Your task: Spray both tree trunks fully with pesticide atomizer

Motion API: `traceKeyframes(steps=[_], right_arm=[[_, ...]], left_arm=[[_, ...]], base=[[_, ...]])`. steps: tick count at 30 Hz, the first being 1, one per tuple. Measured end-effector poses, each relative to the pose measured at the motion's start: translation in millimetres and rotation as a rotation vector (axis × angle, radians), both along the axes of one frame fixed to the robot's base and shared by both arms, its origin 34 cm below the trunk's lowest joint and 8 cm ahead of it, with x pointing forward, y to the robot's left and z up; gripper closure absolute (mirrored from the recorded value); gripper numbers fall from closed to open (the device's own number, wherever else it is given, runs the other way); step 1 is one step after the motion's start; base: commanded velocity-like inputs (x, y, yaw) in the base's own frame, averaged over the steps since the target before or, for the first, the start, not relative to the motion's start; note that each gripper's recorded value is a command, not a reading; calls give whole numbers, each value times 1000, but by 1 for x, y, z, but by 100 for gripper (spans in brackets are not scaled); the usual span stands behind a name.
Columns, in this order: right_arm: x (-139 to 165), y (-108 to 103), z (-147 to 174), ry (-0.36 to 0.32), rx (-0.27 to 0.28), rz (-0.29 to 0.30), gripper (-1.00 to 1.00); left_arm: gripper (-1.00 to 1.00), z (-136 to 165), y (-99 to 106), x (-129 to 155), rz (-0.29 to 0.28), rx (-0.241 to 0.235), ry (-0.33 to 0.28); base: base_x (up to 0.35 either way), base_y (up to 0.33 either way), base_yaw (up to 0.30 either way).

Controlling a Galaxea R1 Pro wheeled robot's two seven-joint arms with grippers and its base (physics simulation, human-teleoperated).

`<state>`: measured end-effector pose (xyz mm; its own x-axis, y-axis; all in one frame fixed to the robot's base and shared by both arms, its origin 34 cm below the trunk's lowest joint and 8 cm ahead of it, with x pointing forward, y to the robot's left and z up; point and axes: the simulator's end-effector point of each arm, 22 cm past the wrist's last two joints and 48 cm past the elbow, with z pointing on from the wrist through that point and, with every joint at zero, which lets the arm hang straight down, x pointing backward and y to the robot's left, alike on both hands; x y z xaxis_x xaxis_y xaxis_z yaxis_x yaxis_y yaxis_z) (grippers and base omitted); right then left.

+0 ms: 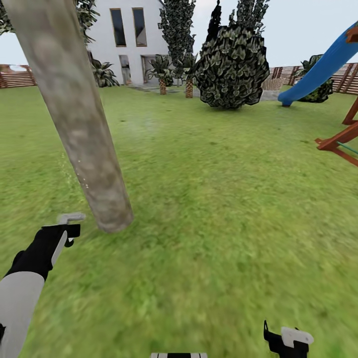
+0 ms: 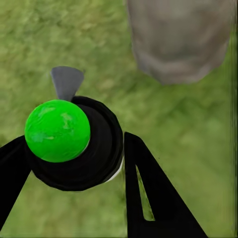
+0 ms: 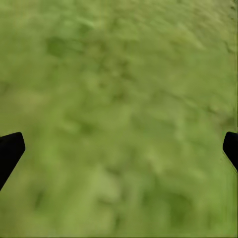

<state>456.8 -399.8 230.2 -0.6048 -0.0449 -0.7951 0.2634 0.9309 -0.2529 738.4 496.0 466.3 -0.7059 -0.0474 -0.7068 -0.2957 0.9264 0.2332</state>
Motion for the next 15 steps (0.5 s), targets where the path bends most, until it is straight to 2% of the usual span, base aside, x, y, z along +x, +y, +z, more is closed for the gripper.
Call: traceKeyframes(steps=[6,11,15], right_arm=[[0,0,0,0,0,0,-100],[0,0,0,0,0,0,-100],[0,0,0,0,0,0,-100]], left_arm=[[100,0,0,0,0,0,1],[100,-6,1,-3,3,-3,13],[100,-4,2,0,-1,4,-7]], base=[[242,-187,35],[242,-187,257],[242,-187,277]])
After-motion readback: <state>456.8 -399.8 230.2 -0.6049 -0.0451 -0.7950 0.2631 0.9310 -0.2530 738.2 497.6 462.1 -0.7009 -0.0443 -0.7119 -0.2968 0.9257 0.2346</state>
